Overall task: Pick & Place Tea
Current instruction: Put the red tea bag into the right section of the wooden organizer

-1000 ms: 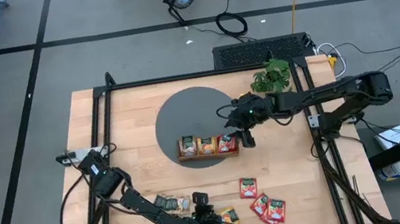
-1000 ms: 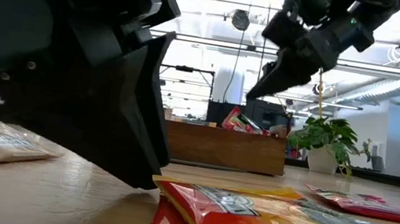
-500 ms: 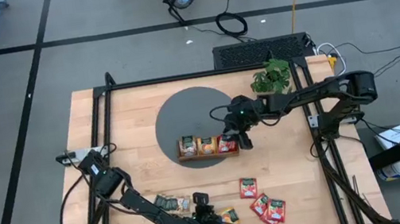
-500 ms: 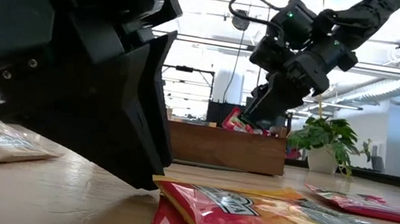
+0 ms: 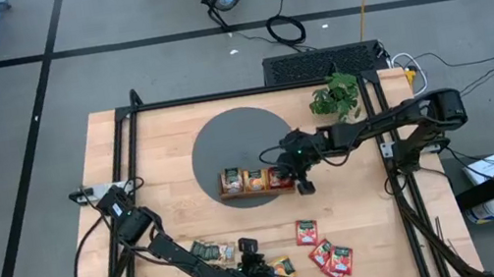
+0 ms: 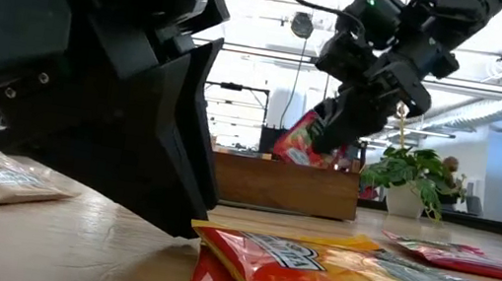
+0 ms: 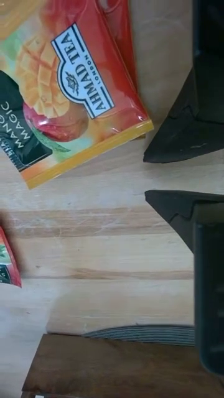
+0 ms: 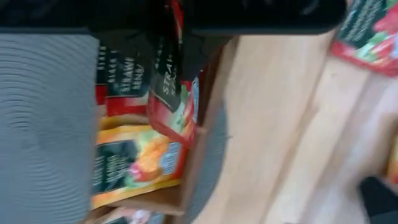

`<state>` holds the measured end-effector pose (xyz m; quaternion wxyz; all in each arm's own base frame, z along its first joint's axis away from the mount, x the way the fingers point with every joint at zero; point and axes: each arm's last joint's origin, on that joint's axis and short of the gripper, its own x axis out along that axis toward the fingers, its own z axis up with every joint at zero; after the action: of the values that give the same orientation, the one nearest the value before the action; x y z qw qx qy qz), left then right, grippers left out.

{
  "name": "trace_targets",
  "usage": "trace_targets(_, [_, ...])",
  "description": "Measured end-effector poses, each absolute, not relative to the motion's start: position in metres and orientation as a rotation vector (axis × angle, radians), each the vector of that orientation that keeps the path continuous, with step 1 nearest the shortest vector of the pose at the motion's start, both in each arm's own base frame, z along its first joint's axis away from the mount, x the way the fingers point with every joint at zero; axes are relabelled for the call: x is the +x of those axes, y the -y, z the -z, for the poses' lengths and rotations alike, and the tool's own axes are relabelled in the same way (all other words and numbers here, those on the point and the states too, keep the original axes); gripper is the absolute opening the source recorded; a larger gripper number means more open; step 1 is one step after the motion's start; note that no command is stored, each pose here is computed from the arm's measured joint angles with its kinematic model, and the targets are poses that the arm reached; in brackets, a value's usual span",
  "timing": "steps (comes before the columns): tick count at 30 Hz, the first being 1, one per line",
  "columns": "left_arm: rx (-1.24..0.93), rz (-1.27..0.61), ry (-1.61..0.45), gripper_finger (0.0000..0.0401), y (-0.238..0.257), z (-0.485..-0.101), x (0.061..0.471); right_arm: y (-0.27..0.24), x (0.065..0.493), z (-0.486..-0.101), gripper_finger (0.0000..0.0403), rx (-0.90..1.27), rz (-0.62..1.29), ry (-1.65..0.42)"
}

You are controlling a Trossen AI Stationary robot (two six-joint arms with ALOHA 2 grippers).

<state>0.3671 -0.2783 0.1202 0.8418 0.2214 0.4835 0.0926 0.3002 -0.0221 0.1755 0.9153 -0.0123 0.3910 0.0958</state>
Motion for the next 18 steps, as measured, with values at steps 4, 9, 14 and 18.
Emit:
trace_targets(4, [0.47, -0.197, -1.023, 0.0088, 0.277, -0.12, 0.368, 0.017, 0.308, -0.194, 0.0004, -0.077, -0.159, -0.872])
trace_targets(9, [0.471, -0.199, -1.024, 0.0088, 0.275, -0.12, 0.369, 0.015, 0.315, -0.227, 0.0001, -0.1, -0.139, -0.977])
trace_targets(14, [0.469, -0.198, -1.022, 0.0088, 0.276, -0.12, 0.369, 0.016, 0.328, -0.23, 0.0001, -0.071, -0.15, -1.094])
trace_targets(18, [0.465, -0.197, -1.017, 0.0088, 0.276, -0.12, 0.37, 0.016, 0.348, -0.213, 0.0001, -0.066, -0.194, -1.225])
